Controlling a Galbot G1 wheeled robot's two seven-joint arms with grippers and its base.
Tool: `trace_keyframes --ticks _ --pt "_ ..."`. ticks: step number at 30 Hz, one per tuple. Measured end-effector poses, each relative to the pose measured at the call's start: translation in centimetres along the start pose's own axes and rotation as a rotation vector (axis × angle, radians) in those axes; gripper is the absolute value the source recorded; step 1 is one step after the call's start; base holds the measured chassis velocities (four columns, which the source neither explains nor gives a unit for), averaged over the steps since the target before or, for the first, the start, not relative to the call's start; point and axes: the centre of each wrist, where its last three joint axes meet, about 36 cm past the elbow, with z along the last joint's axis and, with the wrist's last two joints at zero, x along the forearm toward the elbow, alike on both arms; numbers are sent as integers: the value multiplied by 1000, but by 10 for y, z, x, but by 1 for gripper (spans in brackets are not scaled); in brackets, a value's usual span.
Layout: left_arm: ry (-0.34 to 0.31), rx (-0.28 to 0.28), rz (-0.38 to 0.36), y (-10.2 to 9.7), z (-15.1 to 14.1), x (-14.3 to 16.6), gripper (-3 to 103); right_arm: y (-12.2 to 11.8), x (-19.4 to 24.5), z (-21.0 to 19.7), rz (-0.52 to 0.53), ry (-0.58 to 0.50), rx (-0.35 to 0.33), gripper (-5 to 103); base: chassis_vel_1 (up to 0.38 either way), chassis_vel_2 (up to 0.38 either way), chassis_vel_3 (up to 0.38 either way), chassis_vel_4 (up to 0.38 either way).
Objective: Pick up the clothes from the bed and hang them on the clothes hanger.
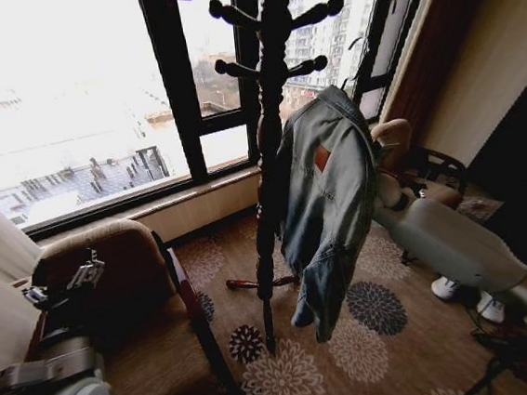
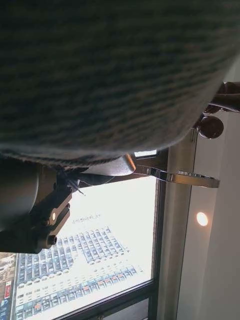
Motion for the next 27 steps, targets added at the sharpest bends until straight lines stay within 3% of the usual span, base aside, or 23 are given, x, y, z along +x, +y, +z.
trace_keyframes --ticks 8,15,19,27 --pt "-3 -1 0 0 0 0 100 16 -1 -11 64 29 -42 20 0 0 0 0" --pt "-5 -4 -3 2 1 0 100 42 -6 -18 193 103 -107 20 0 0 0 0" --pt "-8 -7 -2 3 1 -1 100 50 -6 -21 245 141 -110 20 0 0 0 0" --pt "-6 -6 2 3 4 -1 100 59 -14 -25 193 167 -127 20 0 0 0 0"
